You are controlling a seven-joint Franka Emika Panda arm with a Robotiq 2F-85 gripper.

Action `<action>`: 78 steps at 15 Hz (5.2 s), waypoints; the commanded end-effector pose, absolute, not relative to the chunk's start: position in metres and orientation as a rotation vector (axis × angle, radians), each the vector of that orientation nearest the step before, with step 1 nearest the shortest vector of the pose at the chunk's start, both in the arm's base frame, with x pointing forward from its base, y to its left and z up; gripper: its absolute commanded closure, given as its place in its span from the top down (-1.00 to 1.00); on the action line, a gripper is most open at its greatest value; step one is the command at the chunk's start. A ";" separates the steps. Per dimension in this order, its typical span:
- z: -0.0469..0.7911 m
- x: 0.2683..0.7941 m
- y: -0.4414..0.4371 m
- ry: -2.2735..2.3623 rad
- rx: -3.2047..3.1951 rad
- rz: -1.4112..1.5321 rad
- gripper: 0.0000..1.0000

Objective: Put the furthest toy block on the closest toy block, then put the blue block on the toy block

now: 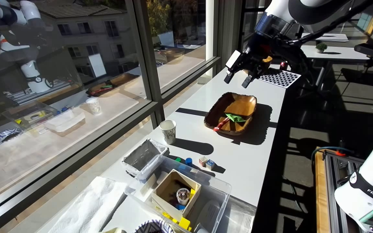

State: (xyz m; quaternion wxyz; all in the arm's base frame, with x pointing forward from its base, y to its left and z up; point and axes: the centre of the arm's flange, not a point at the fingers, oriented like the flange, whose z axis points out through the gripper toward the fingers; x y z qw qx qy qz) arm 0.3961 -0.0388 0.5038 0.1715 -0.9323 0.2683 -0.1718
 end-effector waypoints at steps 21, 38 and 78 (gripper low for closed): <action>0.384 0.522 0.010 0.344 -3.072 -0.043 1.00; 0.321 0.590 0.008 0.079 -2.862 -0.365 1.00; 0.164 0.549 0.038 0.368 -3.014 -0.261 1.00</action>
